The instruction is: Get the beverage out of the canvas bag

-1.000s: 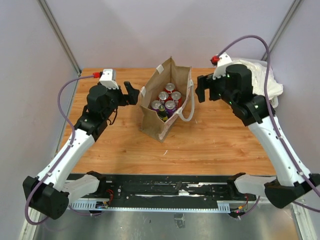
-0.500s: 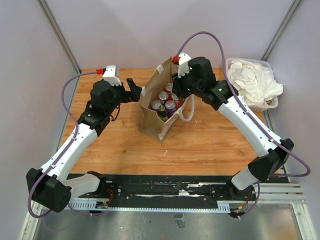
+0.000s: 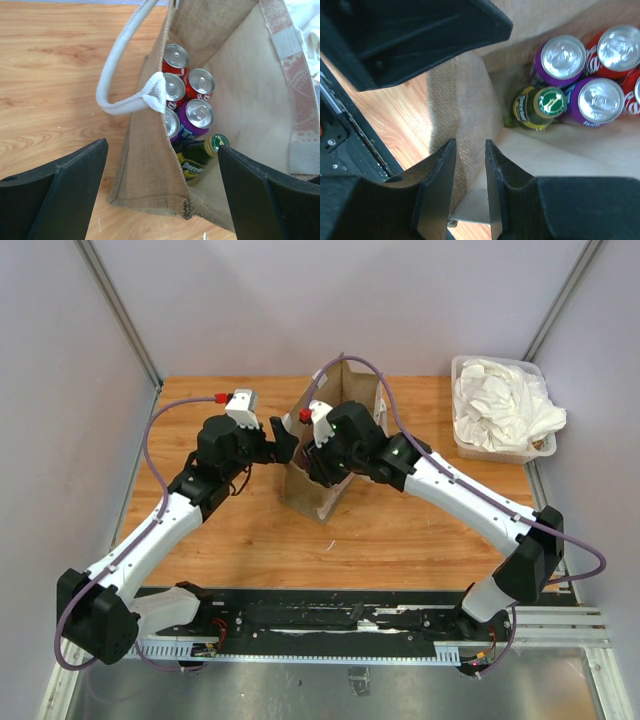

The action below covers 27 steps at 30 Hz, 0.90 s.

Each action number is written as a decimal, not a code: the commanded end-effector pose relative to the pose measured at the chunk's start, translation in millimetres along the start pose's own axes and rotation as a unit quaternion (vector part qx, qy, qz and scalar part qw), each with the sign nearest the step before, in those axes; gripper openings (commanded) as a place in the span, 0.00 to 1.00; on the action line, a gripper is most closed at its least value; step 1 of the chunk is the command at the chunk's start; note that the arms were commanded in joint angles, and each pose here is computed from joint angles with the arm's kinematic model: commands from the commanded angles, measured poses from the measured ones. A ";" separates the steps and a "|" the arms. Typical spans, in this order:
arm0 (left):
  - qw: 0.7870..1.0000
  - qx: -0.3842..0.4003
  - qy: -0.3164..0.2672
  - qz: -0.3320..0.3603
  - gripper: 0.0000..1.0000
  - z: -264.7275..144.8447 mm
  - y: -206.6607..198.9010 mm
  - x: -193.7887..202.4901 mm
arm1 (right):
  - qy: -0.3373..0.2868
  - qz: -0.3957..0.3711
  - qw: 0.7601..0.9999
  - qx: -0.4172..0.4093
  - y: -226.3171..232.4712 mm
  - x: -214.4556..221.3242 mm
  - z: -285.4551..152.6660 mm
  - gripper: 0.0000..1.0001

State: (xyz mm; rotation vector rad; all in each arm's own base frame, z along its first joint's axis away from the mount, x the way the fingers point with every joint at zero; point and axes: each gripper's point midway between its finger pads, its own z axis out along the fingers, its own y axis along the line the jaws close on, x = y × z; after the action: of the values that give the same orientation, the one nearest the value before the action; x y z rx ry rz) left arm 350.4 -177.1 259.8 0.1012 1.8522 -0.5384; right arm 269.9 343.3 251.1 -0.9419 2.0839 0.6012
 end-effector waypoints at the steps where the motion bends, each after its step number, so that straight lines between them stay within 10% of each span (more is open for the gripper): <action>1: 1.000 0.028 -0.010 0.002 0.96 0.3 -17.1 0.3 | 0.012 0.011 1.000 -0.019 17.4 17.8 1.9 0.30; 10: 0.999 0.003 0.050 0.006 0.67 3.1 -5.1 53.7 | 0.089 0.026 0.995 -0.037 32.1 86.4 11.4 0.29; 27: 0.988 -0.041 0.146 -0.006 0.62 -7.9 23.0 131.9 | 0.204 0.046 0.978 0.020 12.2 161.5 34.8 0.31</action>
State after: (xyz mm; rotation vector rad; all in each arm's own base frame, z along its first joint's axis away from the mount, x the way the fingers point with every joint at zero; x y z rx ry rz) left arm 317.7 -190.9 166.2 0.1283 2.0474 -0.5461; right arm 234.2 327.4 146.0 -0.9451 2.3093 0.5494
